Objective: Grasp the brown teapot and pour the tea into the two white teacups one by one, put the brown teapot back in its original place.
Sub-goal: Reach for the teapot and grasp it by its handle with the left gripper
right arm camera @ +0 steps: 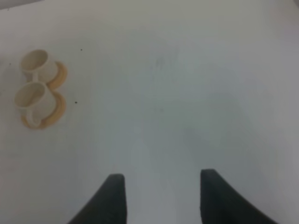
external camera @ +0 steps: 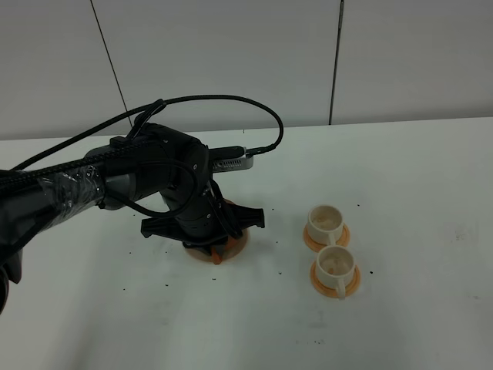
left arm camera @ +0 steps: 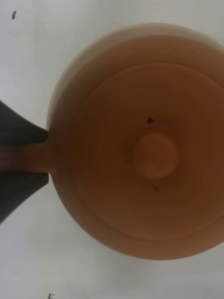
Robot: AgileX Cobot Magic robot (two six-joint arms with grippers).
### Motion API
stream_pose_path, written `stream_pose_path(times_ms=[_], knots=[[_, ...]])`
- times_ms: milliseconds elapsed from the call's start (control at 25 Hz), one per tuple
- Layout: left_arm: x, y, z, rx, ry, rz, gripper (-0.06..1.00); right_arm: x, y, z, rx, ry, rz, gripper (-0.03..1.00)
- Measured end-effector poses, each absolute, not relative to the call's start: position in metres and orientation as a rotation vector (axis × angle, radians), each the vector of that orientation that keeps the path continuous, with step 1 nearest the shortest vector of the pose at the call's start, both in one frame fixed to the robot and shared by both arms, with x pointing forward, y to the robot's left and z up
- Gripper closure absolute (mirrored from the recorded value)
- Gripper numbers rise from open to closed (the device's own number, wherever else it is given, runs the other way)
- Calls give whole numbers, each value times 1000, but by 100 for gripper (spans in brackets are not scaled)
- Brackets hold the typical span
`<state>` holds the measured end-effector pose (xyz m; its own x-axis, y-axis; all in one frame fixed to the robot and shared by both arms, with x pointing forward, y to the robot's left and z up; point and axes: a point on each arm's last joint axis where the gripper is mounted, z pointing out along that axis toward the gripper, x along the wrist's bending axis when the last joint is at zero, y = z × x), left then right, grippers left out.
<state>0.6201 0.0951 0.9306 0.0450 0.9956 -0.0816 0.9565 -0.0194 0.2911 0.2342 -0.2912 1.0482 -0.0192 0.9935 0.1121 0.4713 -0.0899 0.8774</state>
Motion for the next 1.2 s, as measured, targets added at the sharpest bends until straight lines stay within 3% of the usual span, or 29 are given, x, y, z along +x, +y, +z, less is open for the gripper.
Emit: stream_pose_path(times_ms=[960, 1200], knots=[[621, 95, 933, 2075, 1951, 228, 77, 234, -291, 1048, 1625, 1548, 1051, 61], [621, 96, 947, 2062, 1915, 258, 77, 234, -291, 1048, 1625, 1548, 1051, 61]])
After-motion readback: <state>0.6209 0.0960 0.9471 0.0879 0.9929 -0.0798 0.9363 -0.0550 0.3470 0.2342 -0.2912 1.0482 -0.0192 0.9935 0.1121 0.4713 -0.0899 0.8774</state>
